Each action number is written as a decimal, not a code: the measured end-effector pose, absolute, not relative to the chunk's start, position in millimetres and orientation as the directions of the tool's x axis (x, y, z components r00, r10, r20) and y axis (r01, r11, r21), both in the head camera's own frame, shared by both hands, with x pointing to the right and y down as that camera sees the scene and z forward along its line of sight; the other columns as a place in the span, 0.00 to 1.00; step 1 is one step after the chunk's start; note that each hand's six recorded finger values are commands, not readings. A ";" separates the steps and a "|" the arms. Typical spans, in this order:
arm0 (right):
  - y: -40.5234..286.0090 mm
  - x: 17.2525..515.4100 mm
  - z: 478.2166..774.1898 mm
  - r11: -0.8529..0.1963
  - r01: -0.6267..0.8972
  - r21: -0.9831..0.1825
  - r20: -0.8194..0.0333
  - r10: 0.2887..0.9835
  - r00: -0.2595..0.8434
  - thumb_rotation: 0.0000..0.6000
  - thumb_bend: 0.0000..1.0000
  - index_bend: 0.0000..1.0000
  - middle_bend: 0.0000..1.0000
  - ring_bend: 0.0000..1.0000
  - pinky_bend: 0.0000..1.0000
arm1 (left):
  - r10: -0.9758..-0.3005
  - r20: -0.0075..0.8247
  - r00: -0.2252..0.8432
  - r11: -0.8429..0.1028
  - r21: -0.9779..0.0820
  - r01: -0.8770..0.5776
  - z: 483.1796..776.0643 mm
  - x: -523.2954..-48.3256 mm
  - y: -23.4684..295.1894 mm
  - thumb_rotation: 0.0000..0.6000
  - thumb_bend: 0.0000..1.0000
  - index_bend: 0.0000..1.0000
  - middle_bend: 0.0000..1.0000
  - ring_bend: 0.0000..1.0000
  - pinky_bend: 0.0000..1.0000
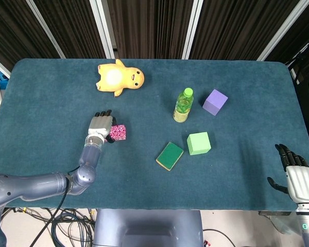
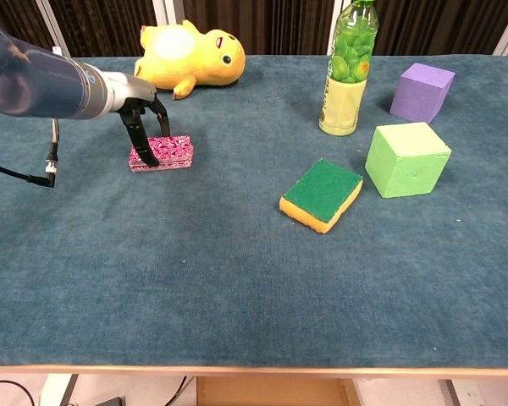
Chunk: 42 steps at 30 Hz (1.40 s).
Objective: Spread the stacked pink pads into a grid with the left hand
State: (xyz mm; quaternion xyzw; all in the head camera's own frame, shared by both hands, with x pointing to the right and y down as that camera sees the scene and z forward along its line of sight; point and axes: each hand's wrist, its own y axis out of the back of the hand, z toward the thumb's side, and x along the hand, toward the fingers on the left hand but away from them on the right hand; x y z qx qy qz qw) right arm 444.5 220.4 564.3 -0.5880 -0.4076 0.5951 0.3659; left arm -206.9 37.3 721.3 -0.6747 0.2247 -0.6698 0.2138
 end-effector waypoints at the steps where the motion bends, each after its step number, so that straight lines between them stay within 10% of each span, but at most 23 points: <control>1: 220.3 444.5 564.3 -0.400 0.044 -0.916 -0.401 0.915 -0.041 1.00 0.20 0.00 0.08 0.16 0.22 | -0.590 0.807 0.001 -0.807 -0.590 -0.017 721.2 -207.3 37.1 1.00 0.25 0.47 0.10 0.00 0.00; 42: 220.3 444.4 563.8 -0.399 0.044 -0.916 -0.401 0.915 -0.042 1.00 0.20 0.00 0.08 0.16 0.22 | -0.572 0.815 0.091 -0.820 -0.567 -0.076 693.1 -182.0 49.2 1.00 0.26 0.49 0.11 0.00 0.00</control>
